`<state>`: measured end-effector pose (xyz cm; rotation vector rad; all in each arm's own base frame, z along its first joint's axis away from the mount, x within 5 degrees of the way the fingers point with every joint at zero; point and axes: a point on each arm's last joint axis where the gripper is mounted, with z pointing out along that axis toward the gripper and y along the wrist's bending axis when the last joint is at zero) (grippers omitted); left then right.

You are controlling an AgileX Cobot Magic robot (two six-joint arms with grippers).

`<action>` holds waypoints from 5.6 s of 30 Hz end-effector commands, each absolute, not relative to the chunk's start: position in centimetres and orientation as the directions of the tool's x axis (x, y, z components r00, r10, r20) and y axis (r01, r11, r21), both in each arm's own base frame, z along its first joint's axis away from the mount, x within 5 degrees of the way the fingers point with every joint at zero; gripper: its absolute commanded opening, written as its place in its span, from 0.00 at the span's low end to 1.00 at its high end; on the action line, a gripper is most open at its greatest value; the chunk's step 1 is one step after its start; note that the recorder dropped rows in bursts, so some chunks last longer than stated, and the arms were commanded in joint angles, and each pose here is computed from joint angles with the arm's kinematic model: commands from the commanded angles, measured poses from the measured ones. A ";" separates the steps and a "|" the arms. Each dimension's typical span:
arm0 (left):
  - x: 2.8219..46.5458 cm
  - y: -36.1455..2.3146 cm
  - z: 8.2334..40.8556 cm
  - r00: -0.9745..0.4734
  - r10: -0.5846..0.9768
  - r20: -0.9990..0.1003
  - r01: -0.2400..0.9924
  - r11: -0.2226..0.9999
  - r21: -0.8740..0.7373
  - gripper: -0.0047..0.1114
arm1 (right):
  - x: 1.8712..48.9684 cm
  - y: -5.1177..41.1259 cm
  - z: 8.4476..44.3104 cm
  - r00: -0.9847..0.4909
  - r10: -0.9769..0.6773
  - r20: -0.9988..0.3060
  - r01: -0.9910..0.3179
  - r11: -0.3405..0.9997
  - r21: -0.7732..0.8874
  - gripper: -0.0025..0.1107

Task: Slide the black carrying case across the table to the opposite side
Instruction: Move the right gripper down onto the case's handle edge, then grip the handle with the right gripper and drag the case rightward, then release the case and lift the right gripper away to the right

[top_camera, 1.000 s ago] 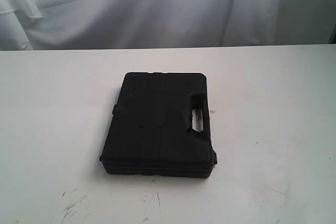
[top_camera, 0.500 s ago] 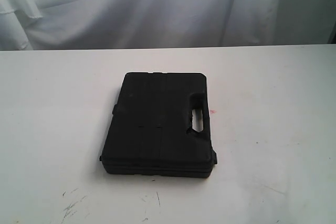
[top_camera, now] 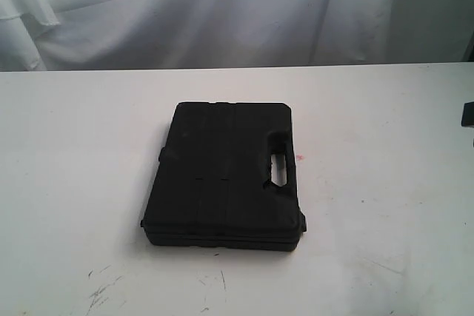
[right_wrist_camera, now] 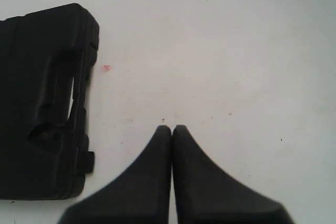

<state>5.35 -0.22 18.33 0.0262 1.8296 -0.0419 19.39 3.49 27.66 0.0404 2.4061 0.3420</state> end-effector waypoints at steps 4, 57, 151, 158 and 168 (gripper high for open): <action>5.4 -0.2 18.2 -0.251 -0.009 -0.968 0.038 0.999 -0.019 0.04 | 22.0 5.2 28.2 -0.761 0.063 -0.646 -0.167 0.943 0.288 0.02; 5.4 -0.2 18.2 -0.251 -0.009 -0.968 0.038 0.999 -0.019 0.04 | 37.8 22.2 13.1 -0.950 -0.178 -0.255 -0.222 0.963 0.153 0.36; 5.4 -0.2 18.2 -0.251 -0.009 -0.968 0.038 0.999 -0.019 0.04 | 41.2 5.4 15.3 -0.986 -0.113 -0.126 -0.104 0.992 -0.077 0.49; 5.4 -0.2 18.2 -0.251 -0.009 -0.968 0.038 0.999 -0.019 0.04 | 40.4 5.6 20.7 -0.965 -0.085 -0.247 -0.080 0.996 -0.030 0.45; 5.4 -0.2 18.2 -0.251 -0.009 -0.968 0.038 0.999 -0.019 0.04 | 35.2 6.8 33.1 -0.841 -0.039 -0.540 -0.117 0.987 0.112 0.02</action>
